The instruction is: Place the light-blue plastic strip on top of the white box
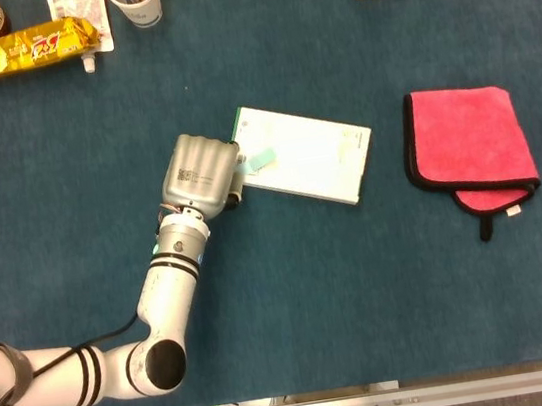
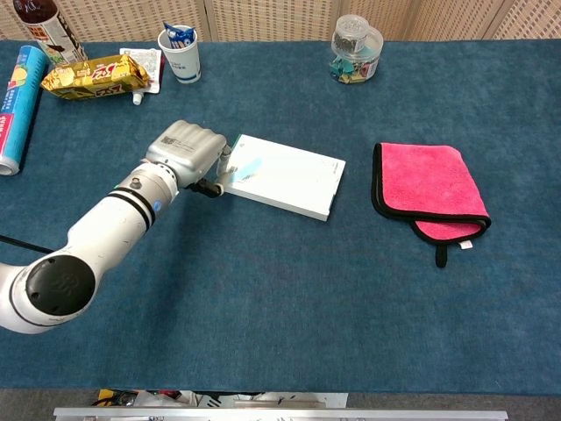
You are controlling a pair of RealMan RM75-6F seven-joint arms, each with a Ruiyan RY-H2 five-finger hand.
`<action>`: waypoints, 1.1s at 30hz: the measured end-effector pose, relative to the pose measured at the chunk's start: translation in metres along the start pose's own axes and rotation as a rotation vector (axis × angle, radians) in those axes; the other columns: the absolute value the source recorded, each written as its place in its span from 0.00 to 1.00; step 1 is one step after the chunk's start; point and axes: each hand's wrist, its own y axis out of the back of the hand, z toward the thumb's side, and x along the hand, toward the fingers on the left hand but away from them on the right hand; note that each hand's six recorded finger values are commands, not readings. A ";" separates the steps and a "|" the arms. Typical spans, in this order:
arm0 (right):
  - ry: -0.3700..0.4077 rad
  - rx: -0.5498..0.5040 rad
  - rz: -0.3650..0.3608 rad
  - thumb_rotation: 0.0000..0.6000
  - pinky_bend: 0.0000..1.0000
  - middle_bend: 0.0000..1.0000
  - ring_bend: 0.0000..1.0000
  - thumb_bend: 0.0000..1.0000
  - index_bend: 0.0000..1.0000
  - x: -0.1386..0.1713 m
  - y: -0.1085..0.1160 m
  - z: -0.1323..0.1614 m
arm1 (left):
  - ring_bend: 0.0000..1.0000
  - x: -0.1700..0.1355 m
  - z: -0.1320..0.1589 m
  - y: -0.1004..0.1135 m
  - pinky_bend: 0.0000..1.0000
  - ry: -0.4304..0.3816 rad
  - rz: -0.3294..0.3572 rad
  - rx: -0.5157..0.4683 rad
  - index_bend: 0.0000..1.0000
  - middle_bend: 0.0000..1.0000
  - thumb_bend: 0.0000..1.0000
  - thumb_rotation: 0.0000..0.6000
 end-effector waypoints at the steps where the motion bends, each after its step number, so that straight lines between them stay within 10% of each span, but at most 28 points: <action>1: 0.000 0.000 0.000 1.00 0.54 0.42 0.44 0.16 0.39 0.000 0.000 0.000 | 0.99 0.001 -0.001 0.000 0.98 0.004 0.000 0.001 0.46 1.00 0.51 0.61; 18: 0.001 0.002 0.008 1.00 0.54 0.42 0.44 0.16 0.39 -0.003 -0.001 -0.001 | 0.92 -0.005 -0.039 0.021 0.93 0.045 0.061 -0.058 0.46 0.95 0.51 0.61; 33: -0.044 0.034 0.061 1.00 0.51 0.42 0.43 0.16 0.38 -0.011 -0.009 -0.017 | 0.51 -0.046 -0.130 0.025 0.62 0.091 0.175 -0.289 0.28 0.54 0.44 0.65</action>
